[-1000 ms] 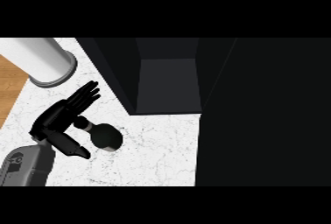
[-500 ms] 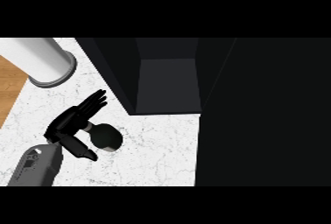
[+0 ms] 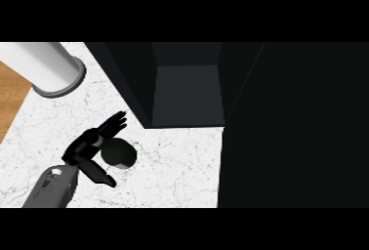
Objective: Pick up the wine, place it into the cabinet and close the cabinet
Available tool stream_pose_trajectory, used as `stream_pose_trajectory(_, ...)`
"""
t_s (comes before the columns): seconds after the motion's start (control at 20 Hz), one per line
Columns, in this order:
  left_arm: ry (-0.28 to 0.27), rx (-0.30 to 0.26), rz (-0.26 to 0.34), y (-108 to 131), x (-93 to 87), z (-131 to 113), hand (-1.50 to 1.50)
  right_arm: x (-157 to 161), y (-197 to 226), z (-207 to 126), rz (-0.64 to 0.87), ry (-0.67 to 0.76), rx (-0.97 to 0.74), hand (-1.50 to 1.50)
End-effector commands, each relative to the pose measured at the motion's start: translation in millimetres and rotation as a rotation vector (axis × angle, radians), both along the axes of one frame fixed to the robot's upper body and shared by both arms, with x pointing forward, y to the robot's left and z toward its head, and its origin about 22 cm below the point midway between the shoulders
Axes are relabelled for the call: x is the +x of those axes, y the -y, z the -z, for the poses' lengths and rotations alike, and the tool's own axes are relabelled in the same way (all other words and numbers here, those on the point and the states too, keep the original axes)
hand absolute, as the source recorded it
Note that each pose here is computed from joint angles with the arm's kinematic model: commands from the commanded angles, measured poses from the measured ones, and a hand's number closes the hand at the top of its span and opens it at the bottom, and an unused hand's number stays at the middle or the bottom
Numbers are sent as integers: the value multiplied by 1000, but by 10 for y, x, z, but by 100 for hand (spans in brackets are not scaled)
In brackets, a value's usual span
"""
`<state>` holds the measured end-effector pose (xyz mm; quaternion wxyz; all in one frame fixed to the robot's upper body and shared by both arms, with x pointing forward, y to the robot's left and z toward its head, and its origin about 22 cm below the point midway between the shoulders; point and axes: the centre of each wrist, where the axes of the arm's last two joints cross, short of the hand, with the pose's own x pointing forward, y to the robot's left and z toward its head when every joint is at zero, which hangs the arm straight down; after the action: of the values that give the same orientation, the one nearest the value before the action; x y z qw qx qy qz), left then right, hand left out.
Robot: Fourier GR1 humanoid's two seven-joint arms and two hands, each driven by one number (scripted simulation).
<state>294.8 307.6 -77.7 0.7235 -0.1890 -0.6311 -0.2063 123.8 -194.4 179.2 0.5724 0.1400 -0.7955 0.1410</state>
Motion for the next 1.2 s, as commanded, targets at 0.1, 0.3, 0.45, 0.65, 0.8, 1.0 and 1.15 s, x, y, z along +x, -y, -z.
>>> stream_pose_trajectory(0.1, -40, -84, -28, 163, -209, 339, -150, -444, 94, -254, -24, 74, 50, -150)
stream_pose_trajectory(0.3, -56, -117, -60, 124, 61, 207, -150, -475, 119, -356, -54, 80, 37, -150)
stream_pose_trajectory(0.45, -90, -151, -86, 50, -166, 411, -150, -462, 201, -323, -10, 68, 35, -150)
stream_pose_trajectory(0.65, -121, -272, -134, 107, -127, 468, -150, -462, 106, -331, -31, 55, 66, -150)
stream_pose_trajectory(0.8, -144, -260, -114, 154, 24, 361, -150, -487, 149, -362, -35, 63, 58, -150)
stream_pose_trajectory(1.0, -161, -304, -87, 196, -103, 493, -150, -478, 163, -333, -28, 60, 50, -150)
stream_pose_trajectory(1.15, -137, -292, -62, 470, 42, 399, -150, -435, 200, -281, -35, 67, 37, -150)
